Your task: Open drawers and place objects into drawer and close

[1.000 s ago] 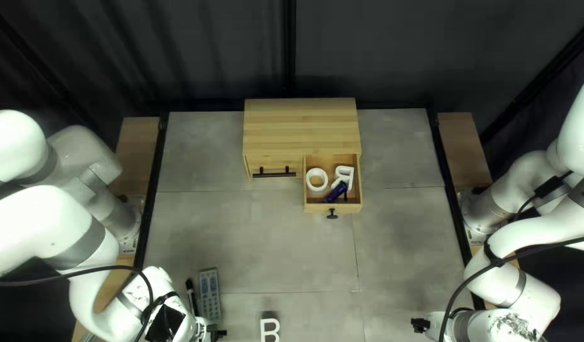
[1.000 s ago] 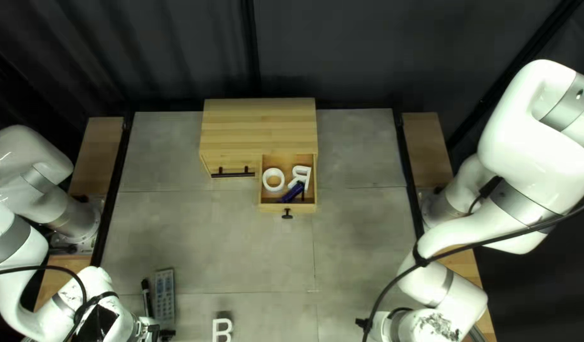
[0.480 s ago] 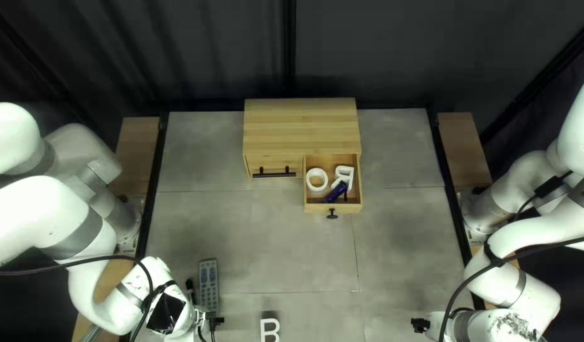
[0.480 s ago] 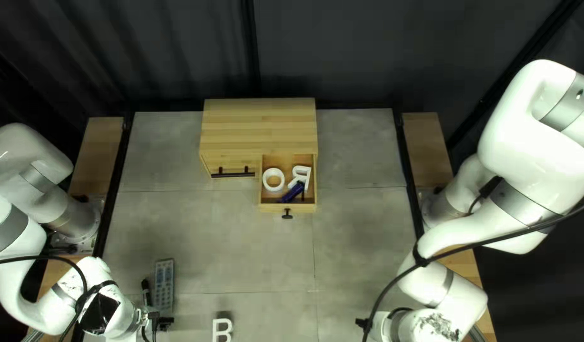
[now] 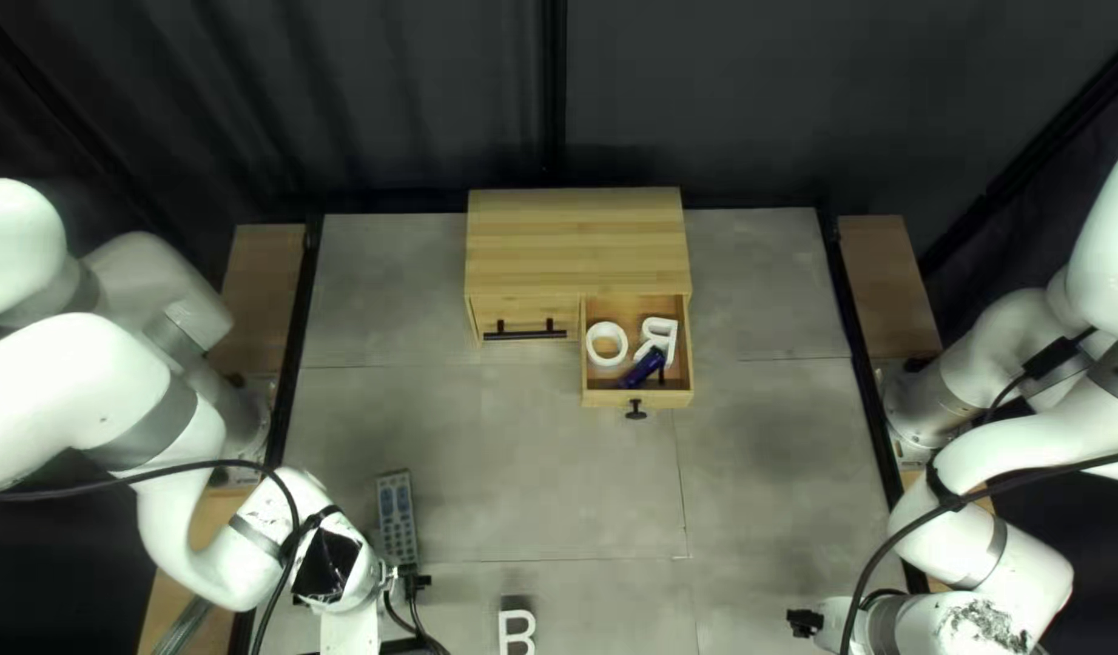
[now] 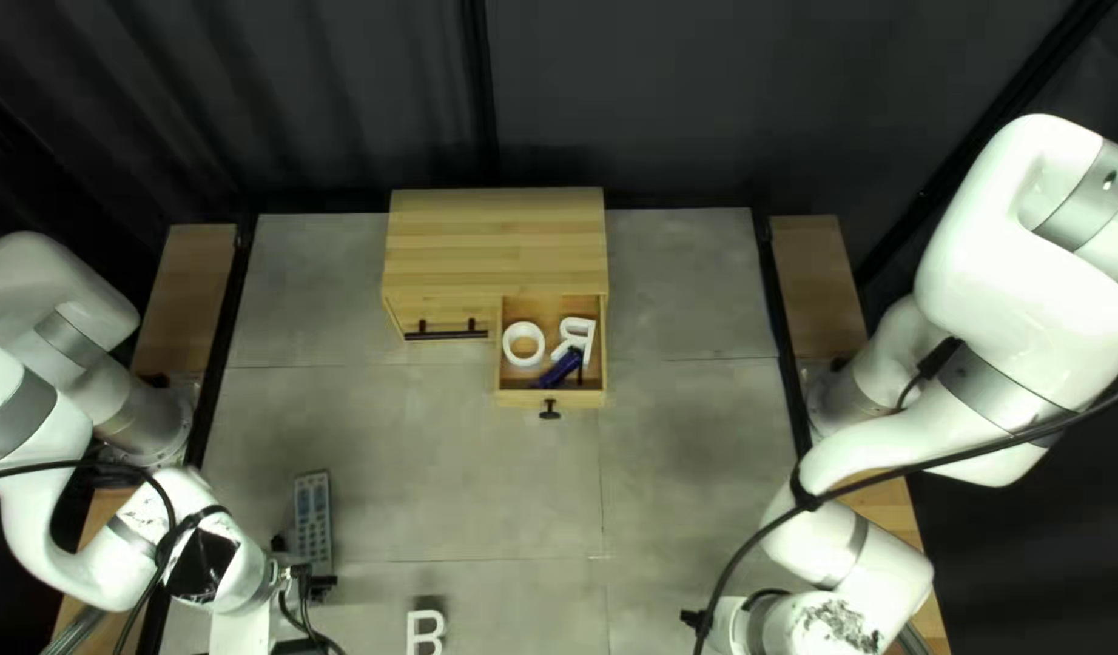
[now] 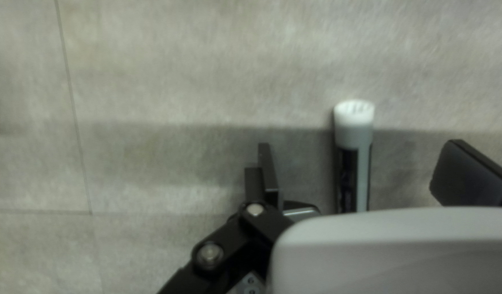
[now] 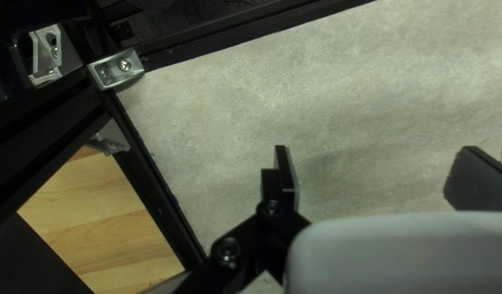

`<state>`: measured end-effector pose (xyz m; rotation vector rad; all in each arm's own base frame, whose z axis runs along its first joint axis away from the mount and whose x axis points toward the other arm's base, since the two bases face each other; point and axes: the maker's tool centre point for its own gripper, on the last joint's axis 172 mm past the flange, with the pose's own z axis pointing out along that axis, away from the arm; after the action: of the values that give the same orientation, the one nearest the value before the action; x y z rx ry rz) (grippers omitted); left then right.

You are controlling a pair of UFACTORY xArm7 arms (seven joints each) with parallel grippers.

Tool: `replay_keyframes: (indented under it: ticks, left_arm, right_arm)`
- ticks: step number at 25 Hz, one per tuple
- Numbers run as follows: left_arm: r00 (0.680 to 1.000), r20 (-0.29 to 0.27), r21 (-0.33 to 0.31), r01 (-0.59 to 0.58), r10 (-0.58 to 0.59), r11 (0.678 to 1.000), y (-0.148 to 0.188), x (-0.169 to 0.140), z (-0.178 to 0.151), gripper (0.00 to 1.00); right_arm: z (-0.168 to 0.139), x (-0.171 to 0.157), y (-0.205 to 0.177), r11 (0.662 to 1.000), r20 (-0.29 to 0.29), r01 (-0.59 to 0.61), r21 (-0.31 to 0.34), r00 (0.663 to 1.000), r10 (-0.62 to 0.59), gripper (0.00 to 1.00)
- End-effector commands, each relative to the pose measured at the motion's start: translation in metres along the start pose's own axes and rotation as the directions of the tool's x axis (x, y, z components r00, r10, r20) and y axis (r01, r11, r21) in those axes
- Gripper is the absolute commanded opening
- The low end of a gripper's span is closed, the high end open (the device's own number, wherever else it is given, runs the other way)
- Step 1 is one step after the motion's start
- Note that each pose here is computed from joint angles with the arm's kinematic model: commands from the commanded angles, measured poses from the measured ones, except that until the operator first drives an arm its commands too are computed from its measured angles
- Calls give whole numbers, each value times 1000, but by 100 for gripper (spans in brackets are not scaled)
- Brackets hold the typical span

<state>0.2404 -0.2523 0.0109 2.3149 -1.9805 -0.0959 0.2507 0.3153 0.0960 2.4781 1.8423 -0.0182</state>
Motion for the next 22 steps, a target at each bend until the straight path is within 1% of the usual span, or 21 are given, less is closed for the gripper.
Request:
replay_keyframes:
  ticks: [1,5,12,14,17,18,19,20,21,22]
  left_arm:
    - [999,0,22,35,-35,999,2,5,1,100]
    - [996,2,56,91,-92,994,3,11,0,100]
    - [994,2,75,109,-110,991,1,15,0,100]
    - [994,1,75,108,-108,991,1,15,0,96]
    - [994,-1,75,105,-105,992,2,14,1,72]
    - [995,-2,75,104,-104,992,2,14,1,52]
    - [995,-2,74,104,-104,992,2,14,1,27]
    - [995,-2,74,103,-103,992,2,14,1,4]
    - [995,-2,74,102,-102,992,2,14,1,0]
    - [995,1,74,101,-101,992,2,13,1,0]
  right_arm:
    - [0,0,0,1000,0,0,0,1000,0,100]
    - [0,0,0,1000,0,0,0,1000,0,100]
    - [0,0,0,1000,0,0,0,1000,0,100]
    - [0,0,0,1000,0,0,0,1000,0,100]
    - [0,0,0,1000,0,0,0,1000,0,100]
    - [0,0,0,1000,0,0,0,1000,0,100]
    - [0,0,0,1000,0,0,0,1000,0,100]
    - [0,0,0,1000,0,0,0,1000,0,100]
    - [0,0,0,1000,0,0,0,1000,0,100]
    - [0,0,0,1000,0,0,0,1000,0,100]
